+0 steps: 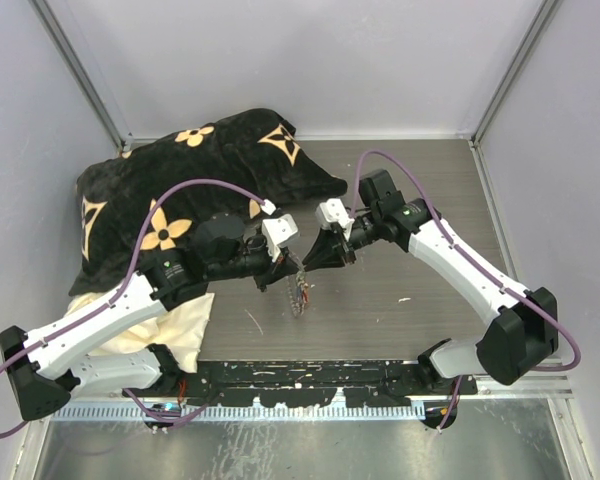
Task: Remove the keys from the keyring
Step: Remove the key from the keyring.
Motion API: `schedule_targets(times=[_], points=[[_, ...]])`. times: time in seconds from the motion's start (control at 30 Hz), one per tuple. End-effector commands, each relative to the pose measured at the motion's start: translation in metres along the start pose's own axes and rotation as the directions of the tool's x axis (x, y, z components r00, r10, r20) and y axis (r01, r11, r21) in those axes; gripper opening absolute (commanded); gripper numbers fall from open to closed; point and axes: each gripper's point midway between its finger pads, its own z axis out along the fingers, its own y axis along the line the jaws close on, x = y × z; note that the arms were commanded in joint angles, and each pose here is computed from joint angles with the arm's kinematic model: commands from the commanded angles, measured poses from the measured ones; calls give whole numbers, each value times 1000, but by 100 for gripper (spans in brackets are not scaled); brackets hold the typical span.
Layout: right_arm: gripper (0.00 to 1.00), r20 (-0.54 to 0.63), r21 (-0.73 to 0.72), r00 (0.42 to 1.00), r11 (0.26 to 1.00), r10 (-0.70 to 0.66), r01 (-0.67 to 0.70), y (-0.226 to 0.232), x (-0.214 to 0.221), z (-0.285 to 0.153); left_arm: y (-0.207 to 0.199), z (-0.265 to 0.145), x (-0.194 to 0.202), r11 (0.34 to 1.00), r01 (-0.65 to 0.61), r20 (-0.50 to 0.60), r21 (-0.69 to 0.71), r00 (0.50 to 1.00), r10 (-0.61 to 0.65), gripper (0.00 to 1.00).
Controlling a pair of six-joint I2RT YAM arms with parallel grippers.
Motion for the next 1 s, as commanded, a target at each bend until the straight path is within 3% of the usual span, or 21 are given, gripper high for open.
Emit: schedule_targets(times=[0.0, 0.37, 0.63, 0.97], points=[[21, 41, -59, 991, 990, -129, 132, 26, -19, -5, 4, -8, -40, 999, -11, 116, -34, 993, 15, 0], [28, 21, -178, 979, 963, -201, 201, 59, -5, 14, 3, -4, -37, 1000, 5, 133, -24, 991, -1, 0], [42, 34, 52, 989, 989, -143, 141, 13, -32, -39, -2, -3, -32, 1000, -10, 139, 7, 990, 9, 0], [59, -4, 81, 999, 996, -37, 37, -2, -4, -15, -8, 2, -36, 999, -1, 158, 41, 987, -6, 0]])
